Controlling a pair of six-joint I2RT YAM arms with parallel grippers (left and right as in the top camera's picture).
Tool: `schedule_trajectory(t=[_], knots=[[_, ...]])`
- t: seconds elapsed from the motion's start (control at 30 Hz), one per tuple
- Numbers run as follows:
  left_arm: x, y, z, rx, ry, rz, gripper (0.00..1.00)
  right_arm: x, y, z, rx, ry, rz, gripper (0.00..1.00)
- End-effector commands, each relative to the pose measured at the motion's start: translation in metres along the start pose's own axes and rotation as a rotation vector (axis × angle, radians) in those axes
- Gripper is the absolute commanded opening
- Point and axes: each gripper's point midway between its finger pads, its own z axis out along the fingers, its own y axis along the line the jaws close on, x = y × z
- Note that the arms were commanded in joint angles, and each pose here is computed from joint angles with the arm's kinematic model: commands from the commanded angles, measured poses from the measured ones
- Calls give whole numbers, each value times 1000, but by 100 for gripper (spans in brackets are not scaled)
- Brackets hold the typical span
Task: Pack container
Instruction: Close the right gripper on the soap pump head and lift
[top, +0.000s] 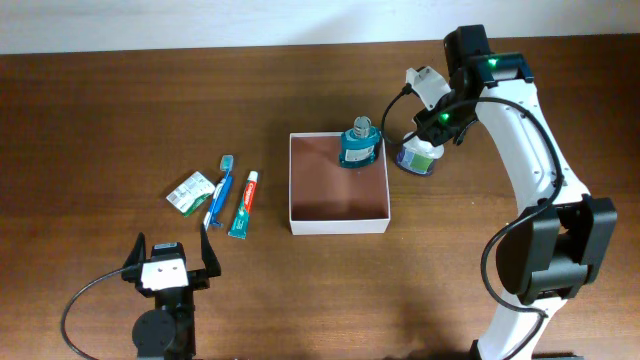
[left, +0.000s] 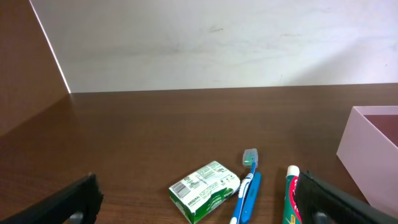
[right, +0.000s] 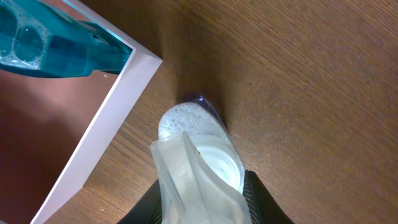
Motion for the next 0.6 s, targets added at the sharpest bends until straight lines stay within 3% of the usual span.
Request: schedule_trajectory(t=[0.0,0.57], knots=[[1,2,0,-7,-3,18,99,-7,-3,-9,11,-23,29,24],[1,2,0,-7,-3,18,99,-20,9,-120,47,-96,18,24]])
